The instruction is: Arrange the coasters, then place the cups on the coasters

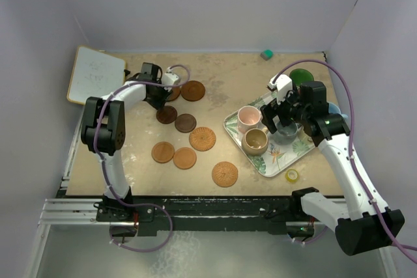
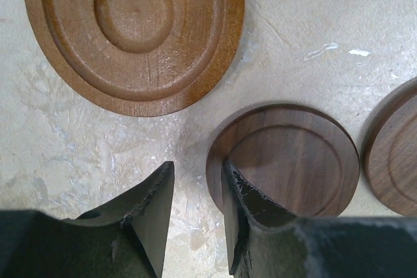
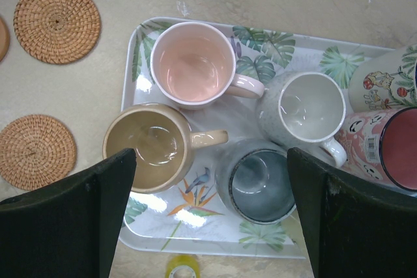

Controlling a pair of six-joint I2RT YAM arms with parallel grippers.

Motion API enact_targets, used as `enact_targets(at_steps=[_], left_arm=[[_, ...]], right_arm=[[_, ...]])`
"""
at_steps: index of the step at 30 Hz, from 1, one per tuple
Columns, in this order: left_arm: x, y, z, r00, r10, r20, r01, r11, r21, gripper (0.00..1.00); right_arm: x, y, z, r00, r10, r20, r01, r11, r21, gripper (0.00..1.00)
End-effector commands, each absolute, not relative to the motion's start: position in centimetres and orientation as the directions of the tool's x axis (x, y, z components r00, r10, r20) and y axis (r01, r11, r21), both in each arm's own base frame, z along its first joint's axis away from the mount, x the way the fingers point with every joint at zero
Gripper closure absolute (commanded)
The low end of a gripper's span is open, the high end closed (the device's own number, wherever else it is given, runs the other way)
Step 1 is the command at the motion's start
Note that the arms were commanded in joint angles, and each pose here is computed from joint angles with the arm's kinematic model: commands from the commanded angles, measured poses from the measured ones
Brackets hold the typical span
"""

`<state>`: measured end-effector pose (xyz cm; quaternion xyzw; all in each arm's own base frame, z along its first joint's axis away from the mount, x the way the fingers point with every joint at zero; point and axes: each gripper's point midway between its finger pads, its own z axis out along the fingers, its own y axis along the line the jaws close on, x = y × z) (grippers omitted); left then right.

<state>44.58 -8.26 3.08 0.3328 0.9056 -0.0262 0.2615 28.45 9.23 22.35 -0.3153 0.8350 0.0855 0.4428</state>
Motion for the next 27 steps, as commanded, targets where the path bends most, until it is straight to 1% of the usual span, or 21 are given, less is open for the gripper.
enact_targets(at_steps=[1,18,23,27], left_arm=[[46.4,-7.9,4.2,-0.639,0.557,-0.531,0.581,0.801,0.143,0.68],[47.4,-8.1,4.7,-0.635,0.545,-0.548,0.570,0.809,0.144,0.69],[47.2,-8.5,6.5,-0.619,0.530,-0.579,0.572,0.810,0.131,0.68],[46.7,-9.7,8.9,-0.576,0.508,-0.641,0.587,0.802,0.109,0.64]], right_arm=[[28.7,9.4,23.5,-0.360,-0.449,-0.818,-0.607,0.779,-0.160,0.00],[28.7,9.3,23.6,-0.361,-0.447,-0.818,-0.606,0.780,-0.158,0.00],[28.7,9.3,23.6,-0.362,-0.446,-0.819,-0.605,0.781,-0.158,0.00],[28.7,9.2,23.6,-0.362,-0.446,-0.819,-0.604,0.781,-0.159,0.00]])
